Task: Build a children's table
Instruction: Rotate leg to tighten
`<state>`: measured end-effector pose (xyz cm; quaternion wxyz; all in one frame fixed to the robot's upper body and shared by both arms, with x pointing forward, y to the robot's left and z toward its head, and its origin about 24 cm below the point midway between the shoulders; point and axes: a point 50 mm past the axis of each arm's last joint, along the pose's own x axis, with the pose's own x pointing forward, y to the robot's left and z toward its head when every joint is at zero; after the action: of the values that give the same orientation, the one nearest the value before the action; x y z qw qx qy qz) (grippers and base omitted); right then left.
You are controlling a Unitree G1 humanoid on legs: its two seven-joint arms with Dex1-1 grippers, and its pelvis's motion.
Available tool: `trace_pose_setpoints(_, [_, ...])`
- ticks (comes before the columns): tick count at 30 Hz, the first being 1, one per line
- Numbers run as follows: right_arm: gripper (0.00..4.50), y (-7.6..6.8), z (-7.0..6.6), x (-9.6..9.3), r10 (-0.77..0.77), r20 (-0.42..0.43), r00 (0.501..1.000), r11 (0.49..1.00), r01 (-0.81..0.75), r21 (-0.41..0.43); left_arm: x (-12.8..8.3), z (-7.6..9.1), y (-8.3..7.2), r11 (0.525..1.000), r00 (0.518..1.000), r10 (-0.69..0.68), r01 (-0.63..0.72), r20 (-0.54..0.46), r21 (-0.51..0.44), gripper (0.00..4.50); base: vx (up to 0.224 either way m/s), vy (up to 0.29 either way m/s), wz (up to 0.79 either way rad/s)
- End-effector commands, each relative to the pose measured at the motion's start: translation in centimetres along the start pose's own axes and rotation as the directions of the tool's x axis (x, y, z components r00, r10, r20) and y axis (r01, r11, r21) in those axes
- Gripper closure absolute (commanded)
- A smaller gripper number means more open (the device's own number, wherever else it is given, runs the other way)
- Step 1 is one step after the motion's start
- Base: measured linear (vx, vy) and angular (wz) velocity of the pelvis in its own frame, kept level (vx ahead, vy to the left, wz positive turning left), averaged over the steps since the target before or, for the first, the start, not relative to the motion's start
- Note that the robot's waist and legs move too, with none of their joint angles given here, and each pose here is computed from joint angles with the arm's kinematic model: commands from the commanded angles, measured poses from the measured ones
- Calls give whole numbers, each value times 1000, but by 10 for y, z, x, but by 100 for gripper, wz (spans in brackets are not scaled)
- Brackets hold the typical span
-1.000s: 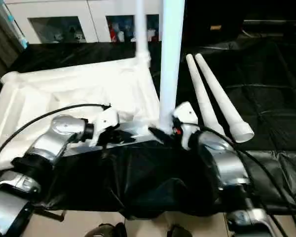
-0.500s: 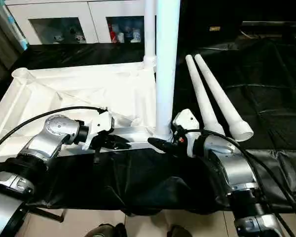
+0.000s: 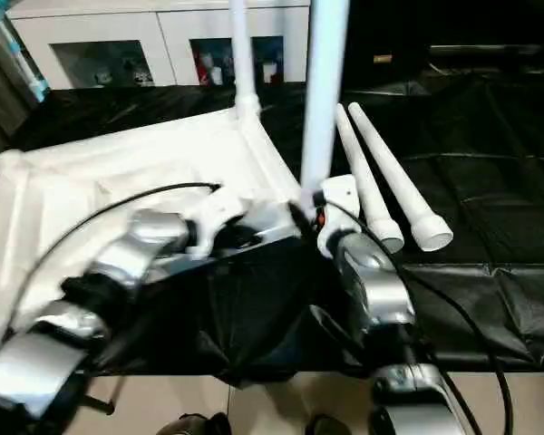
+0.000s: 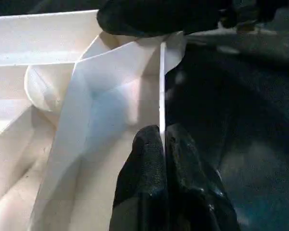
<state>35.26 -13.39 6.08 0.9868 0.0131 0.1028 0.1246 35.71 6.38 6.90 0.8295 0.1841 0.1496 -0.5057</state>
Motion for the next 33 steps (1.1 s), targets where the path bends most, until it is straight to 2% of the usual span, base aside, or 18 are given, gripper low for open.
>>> trace_pose_setpoints(1, [173,30,-30,4,71,-122,990,994,-60,93,9,14,-1,999,998,49,-49,30,4,450,0,0,0])
trace_pose_setpoints(3, [173,38,-24,7,115,-88,989,992,-109,64,13,18,-6,1000,998,15,-16,55,11,450,0,0,0])
trace_pose_setpoints(5, [173,41,-19,7,147,-56,988,987,-143,72,13,20,-8,1000,998,-10,8,65,23,450,0,0,0])
trace_pose_setpoints(6, [117,41,-17,7,155,-44,987,986,-151,71,12,19,-9,999,998,-20,18,66,30,450,0,0,0])
trace_pose_setpoints(9, [96,39,-14,5,189,-32,981,981,-187,44,9,17,-9,998,996,-54,50,67,49,450,0,0,0])
trace_pose_setpoints(10, [82,36,-9,3,231,-19,973,973,-231,7,5,13,-10,993,993,-97,92,67,77,450,0,0,0])
trace_pose_setpoints(11, [82,36,-9,3,231,-19,973,973,-231,7,5,13,-10,993,993,-97,92,67,77,450,0,0,0])
trace_pose_setpoints(13, [82,28,-3,-6,330,-19,944,941,-331,-68,-6,6,-13,976,980,-192,184,56,114,450,27,-9,1])
trace_pose_setpoints(16, [82,22,-2,-10,369,-32,929,923,-370,-102,-10,3,-13,968,974,-224,216,47,128,450,0,0,0])
trace_pose_setpoints(18, [82,10,-1,-23,460,-70,885,872,-465,-153,-18,-3,-12,955,963,-268,262,26,139,450,58,-28,6])
trace_pose_setpoints(19, [82,10,-1,-24,465,-73,882,869,-470,-156,-19,-4,-11,954,962,-271,265,25,139,450,95,-38,6])
trace_pose_setpoints(21, [82,-2,0,-39,551,-123,825,803,-565,-191,-31,-10,-9,935,945,-328,322,15,150,450,63,-20,2])
trace_pose_setpoints(22, [82,-3,0,-40,553,-124,824,801,-567,-192,-31,-10,-9,934,944,-330,324,15,150,450,0,0,0])
trace_pose_setpoints(24, [82,-11,0,-49,598,-156,786,760,-618,-204,-40,-14,-7,924,933,-360,354,12,145,450,0,0,0])
trace_pose_setpoints(28, [82,-15,1,-54,616,-168,770,743,-638,-201,-45,-16,-6,920,930,-369,364,5,142,450,0,0,0])
trace_pose_setpoints(30, [107,-16,1,-56,624,-174,762,736,-647,-197,-47,-18,-5,919,928,-374,370,2,140,450,0,0,0])
trace_pose_setpoints(32, [107,-15,1,-56,629,-173,758,733,-652,-192,-47,-18,-5,918,927,-376,372,2,140,450,0,0,0])
trace_pose_setpoints(33, [132,-13,1,-57,645,-166,746,725,-666,-176,-48,-19,-6,917,925,-379,375,4,140,450,0,0,0])
